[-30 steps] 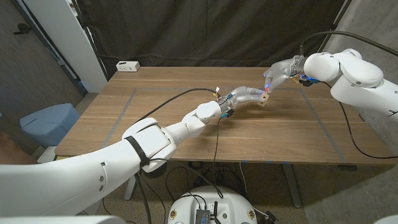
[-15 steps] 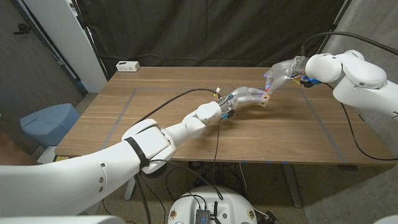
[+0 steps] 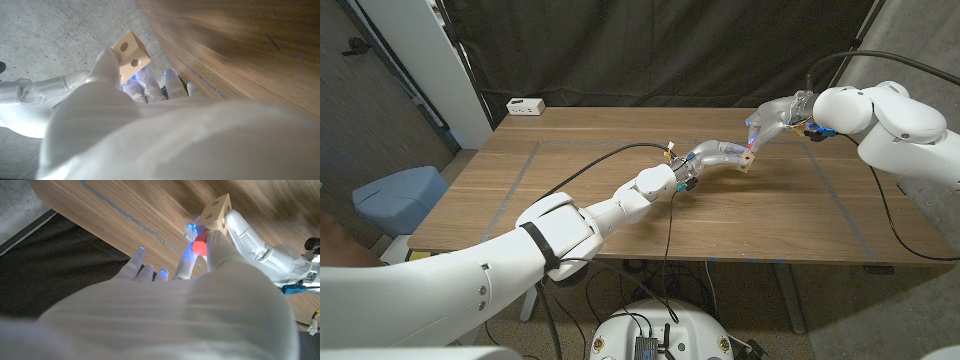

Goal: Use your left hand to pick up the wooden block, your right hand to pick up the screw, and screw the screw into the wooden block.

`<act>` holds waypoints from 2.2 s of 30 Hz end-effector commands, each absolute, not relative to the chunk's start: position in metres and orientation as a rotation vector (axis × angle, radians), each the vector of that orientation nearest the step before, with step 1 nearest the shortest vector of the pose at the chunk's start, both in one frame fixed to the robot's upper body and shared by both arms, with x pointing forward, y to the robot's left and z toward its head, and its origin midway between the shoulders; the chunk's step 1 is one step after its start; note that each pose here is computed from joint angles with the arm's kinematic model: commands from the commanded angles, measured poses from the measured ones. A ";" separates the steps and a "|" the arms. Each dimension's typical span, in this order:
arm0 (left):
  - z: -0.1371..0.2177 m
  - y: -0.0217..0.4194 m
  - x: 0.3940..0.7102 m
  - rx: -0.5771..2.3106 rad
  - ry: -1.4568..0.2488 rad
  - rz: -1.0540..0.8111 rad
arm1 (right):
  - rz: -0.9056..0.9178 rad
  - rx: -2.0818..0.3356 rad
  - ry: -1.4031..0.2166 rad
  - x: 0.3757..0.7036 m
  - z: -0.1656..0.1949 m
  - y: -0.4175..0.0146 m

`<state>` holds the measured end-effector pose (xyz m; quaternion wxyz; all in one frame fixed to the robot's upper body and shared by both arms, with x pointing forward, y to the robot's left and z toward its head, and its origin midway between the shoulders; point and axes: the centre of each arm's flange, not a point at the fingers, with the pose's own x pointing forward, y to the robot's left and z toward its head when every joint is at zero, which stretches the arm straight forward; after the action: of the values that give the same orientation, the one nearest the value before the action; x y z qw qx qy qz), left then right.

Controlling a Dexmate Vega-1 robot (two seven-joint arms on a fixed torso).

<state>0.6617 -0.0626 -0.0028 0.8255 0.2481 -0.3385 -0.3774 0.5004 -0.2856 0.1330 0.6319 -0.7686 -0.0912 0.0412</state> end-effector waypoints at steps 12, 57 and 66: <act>-0.003 -0.061 0.666 0.529 -0.691 -0.792 | 0.099 -1.739 -0.198 0.507 0.132 -0.284; 0.000 -0.059 0.674 0.539 -0.646 -0.775 | 0.048 -1.728 -0.184 0.524 0.133 -0.279; 0.000 -0.058 0.676 0.536 -0.635 -0.769 | 0.042 -1.727 -0.179 0.527 0.134 -0.277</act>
<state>0.6735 -0.0594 0.0001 0.8405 0.2546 -0.3065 -0.3671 0.5233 -0.2792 0.1336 0.6460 -0.7586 -0.0824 0.0217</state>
